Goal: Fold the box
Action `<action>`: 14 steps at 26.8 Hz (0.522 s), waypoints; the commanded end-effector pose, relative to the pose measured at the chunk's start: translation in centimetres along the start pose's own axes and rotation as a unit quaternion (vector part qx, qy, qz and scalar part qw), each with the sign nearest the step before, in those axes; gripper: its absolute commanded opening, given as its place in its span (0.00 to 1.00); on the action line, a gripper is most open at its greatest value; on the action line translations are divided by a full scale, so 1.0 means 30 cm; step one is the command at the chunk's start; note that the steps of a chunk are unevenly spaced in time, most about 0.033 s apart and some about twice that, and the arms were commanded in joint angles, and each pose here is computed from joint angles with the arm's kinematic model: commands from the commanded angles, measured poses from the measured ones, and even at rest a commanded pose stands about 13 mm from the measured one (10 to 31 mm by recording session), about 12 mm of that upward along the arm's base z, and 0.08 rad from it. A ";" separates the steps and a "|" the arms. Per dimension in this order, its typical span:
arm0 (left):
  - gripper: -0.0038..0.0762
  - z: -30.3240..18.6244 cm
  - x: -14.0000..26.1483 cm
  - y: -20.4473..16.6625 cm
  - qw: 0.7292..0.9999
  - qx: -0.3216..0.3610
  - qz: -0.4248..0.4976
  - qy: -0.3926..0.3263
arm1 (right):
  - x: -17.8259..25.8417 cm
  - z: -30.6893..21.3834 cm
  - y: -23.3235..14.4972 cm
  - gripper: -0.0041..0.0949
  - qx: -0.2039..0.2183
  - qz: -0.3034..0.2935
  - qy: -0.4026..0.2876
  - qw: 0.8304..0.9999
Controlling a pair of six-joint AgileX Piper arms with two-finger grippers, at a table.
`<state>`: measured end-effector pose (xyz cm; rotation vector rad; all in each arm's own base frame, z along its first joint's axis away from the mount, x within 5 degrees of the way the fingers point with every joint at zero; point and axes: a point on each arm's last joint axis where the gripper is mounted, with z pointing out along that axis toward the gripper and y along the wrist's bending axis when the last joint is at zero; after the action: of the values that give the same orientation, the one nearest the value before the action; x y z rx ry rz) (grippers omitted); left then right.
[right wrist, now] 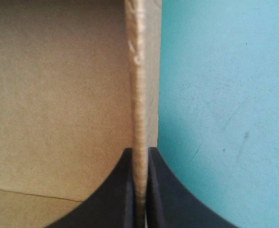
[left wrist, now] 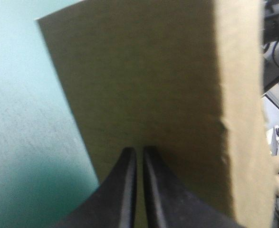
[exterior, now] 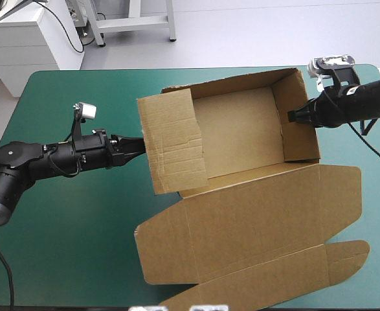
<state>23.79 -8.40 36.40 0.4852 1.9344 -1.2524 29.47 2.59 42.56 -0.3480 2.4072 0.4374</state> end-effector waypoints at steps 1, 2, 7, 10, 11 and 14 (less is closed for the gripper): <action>0.22 -0.028 -0.079 -0.094 0.998 0.047 0.026 -0.045 | -0.034 -0.075 0.049 0.02 -0.022 0.006 -0.070 0.997; 0.28 -0.030 -0.087 -0.101 0.997 0.049 0.031 -0.047 | -0.036 -0.074 0.050 0.02 -0.021 0.005 -0.073 0.997; 0.52 -0.031 -0.088 -0.106 0.997 0.049 0.037 -0.039 | -0.054 -0.060 0.095 0.02 -0.034 -0.006 -0.093 0.995; 0.56 -0.032 -0.085 -0.110 0.997 0.057 0.040 -0.035 | -0.065 -0.053 0.119 0.02 -0.035 -0.009 -0.108 0.993; 0.57 -0.032 -0.084 -0.113 0.997 0.062 0.039 -0.034 | -0.069 -0.050 0.125 0.02 -0.033 -0.009 -0.113 0.993; 0.61 -0.032 -0.085 -0.115 0.997 0.064 0.039 -0.035 | -0.075 -0.045 0.140 0.02 -0.029 -0.011 -0.121 0.992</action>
<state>23.54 -8.61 38.50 0.5635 1.8736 -1.2705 29.98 5.47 43.23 -0.3738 2.2978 0.4628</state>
